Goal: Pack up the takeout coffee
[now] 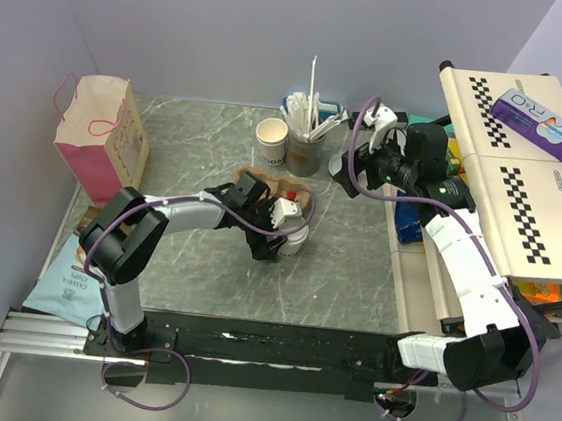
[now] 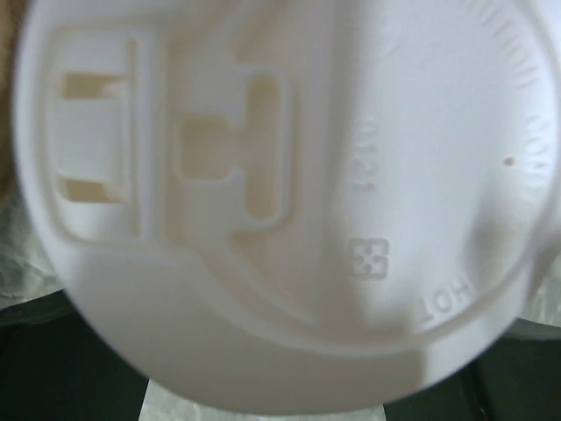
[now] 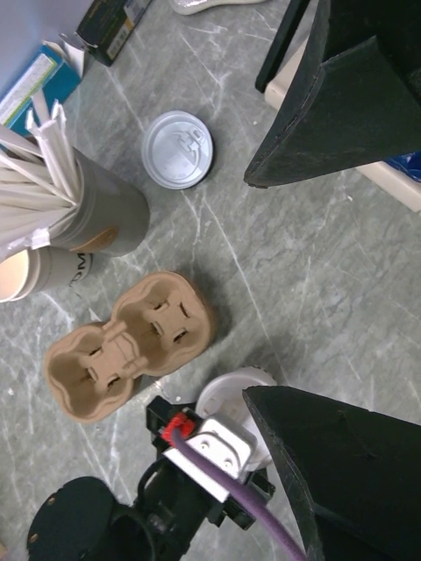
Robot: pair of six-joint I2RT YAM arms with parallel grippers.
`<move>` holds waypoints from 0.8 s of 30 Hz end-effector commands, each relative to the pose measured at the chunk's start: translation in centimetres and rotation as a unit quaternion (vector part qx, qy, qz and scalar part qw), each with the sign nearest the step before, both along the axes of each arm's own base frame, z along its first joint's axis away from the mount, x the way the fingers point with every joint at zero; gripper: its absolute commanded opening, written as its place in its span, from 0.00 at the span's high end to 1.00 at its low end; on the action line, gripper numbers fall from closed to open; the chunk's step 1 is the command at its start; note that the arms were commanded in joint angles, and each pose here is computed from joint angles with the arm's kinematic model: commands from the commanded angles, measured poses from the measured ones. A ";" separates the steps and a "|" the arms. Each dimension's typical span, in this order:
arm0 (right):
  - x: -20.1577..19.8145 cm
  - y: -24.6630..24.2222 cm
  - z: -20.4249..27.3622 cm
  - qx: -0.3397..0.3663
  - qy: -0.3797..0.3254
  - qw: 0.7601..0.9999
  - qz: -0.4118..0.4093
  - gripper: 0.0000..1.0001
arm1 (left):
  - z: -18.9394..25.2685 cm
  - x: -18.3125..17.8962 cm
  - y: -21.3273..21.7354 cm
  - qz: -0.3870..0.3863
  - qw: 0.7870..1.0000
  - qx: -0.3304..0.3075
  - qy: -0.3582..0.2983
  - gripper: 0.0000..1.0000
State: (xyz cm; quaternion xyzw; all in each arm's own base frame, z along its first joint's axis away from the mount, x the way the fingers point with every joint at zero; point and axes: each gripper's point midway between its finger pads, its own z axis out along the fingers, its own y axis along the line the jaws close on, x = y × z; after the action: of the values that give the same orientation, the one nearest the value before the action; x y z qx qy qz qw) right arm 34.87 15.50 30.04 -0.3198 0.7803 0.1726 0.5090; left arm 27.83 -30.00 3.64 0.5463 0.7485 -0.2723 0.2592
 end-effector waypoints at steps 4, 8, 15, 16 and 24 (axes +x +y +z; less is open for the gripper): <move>-0.7 -0.5 0.3 0.003 -0.007 1.000 -0.002 0.00 | 1.5 0.8 -3.4 0.018 0.997 -0.074 -0.010 0.12; -0.8 -0.5 -0.1 0.000 0.000 1.000 0.001 0.00 | 1.1 0.4 -5.6 0.018 0.995 -0.093 -0.009 0.13; -0.7 -1.1 -0.1 -0.003 0.001 1.000 -0.006 0.00 | 1.2 0.7 -10.0 0.012 0.993 -0.116 -0.014 0.13; -0.7 -1.2 0.0 -0.003 0.001 1.000 -0.009 0.00 | 0.5 0.7 -10.3 0.013 0.993 -0.114 -0.012 0.13; 0.0 -2.1 3.3 0.034 -0.020 0.999 -0.038 0.00 | 1.2 3.7 -14.3 0.028 0.989 -0.146 -0.023 0.13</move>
State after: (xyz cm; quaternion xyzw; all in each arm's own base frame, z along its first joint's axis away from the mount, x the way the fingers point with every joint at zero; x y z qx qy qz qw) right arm 34.95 13.76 28.85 -0.2944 0.8009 0.1679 0.4936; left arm 29.36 -41.94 3.36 0.5068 0.7181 -0.3463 0.3280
